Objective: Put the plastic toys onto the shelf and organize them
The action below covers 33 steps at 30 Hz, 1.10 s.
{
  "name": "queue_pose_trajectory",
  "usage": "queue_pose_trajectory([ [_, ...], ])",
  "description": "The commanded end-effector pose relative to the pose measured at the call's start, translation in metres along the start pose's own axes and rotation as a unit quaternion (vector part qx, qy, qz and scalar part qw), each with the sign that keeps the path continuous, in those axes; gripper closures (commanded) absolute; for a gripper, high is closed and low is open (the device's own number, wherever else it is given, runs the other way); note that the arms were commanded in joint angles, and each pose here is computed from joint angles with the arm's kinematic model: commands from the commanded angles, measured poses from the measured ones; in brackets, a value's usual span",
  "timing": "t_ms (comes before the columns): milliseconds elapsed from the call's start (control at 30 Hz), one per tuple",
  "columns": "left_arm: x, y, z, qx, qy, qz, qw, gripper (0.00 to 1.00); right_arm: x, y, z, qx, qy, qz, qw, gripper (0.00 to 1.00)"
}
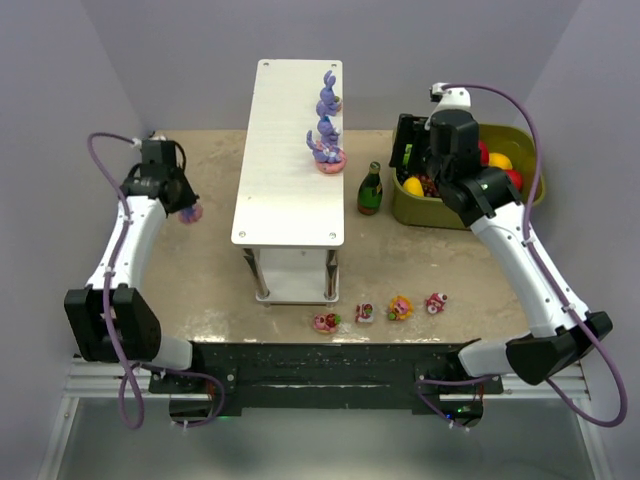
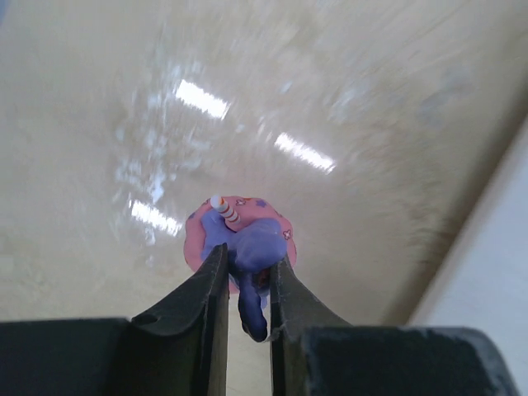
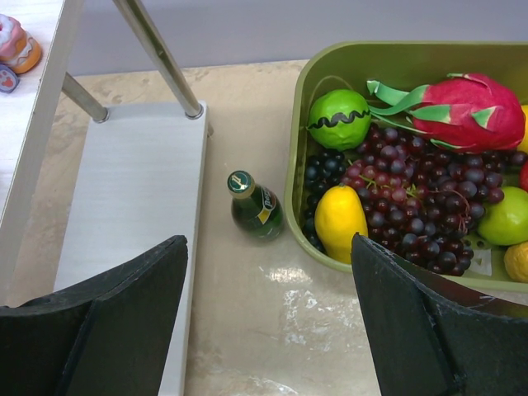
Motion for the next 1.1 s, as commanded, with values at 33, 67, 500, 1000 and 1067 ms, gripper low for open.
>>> queue_pose_trajectory([
  [33,-0.104,-0.075,-0.011,0.044,0.070,-0.092,0.992,1.00,0.000,-0.021,0.005,0.015,-0.007,-0.027,0.999,0.17],
  [67,-0.114,-0.075,-0.010,0.049,0.074,-0.085,0.992,1.00,0.000,-0.023,0.007,0.017,-0.009,-0.028,0.999,0.17],
  [500,-0.281,-0.095,-0.085,0.135,0.361,-0.203,0.900,1.00,0.009,-0.027,0.024,0.026,-0.041,-0.011,0.999,0.17],
  [1000,-0.322,-0.027,-0.155,0.308,0.503,-0.165,0.791,1.00,-0.001,-0.025,0.023,0.025,-0.056,-0.013,0.998,0.18],
  [1067,-0.320,-0.019,-0.162,0.327,0.493,-0.160,0.790,1.00,0.000,-0.023,0.023,0.025,-0.056,-0.011,0.998,0.18],
])
Point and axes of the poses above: each gripper's point midway between its finger pads, its own x axis out along the fingers, its own z axis along the line the jaws close on, y = z × x, the point moved 4 cm from there along -x, back along the fingers, and after that the axes turned 6 degrees about x, right-handed, at the moved point
